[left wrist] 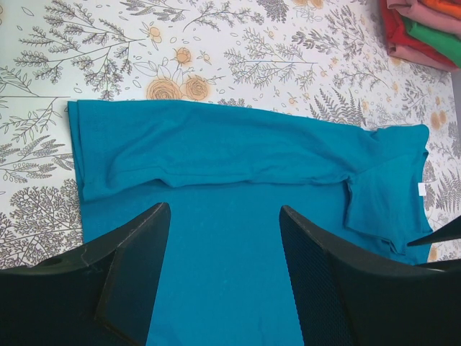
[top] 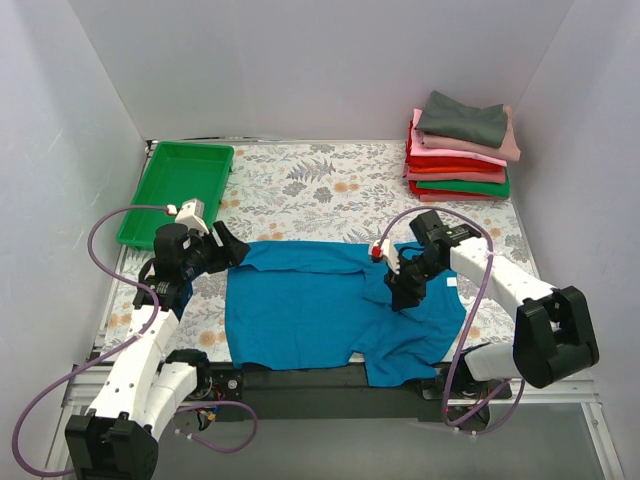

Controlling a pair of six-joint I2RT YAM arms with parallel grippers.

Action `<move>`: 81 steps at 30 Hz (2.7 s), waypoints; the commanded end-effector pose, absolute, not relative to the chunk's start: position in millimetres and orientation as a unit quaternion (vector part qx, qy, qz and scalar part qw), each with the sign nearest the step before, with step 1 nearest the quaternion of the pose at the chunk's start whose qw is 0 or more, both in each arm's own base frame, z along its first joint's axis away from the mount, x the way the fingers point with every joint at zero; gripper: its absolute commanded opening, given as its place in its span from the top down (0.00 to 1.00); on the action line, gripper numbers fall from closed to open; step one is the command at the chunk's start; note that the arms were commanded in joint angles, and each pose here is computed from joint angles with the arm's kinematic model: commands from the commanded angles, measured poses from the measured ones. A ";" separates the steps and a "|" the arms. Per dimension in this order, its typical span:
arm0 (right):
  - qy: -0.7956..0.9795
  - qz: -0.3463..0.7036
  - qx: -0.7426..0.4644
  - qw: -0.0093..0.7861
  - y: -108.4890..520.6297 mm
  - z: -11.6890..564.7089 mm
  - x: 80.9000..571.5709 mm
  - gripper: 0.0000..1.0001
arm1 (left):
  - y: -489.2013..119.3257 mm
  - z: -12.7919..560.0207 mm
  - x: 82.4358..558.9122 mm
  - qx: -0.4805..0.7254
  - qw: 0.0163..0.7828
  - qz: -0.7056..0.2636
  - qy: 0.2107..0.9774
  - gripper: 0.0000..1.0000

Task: Fold and stack the t-shirts
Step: Fold the tshirt

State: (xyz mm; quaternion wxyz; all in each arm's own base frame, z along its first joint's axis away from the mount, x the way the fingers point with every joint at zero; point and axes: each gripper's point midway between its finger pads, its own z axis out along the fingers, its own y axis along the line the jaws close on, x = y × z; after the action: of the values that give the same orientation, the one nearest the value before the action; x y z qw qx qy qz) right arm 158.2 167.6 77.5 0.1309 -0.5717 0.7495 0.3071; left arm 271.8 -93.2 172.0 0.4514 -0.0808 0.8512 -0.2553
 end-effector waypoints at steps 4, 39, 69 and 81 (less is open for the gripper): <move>0.748 0.333 -0.541 0.195 162.9 105.1 174.3 0.59 | -91.2 173.3 271.4 -0.077 0.462 -0.252 0.847 0.39; 0.769 0.343 -0.476 0.253 140.7 109.0 195.1 0.58 | -93.9 172.7 270.9 -0.073 0.459 -0.258 0.847 0.39; 0.777 0.335 -0.462 0.268 134.5 110.0 203.3 0.58 | -111.2 65.6 310.9 -0.109 0.290 -0.241 0.920 0.72; 0.774 0.333 -0.463 0.276 133.7 113.0 202.6 0.58 | -89.1 38.7 296.2 -0.148 0.249 -0.162 0.943 0.80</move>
State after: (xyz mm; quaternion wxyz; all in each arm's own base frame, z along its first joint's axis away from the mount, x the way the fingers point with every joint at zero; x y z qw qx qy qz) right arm 203.4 131.6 107.5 0.2597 -0.4629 0.7816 0.3276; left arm 289.8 -92.1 26.4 0.2352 -0.1455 0.9455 -0.1716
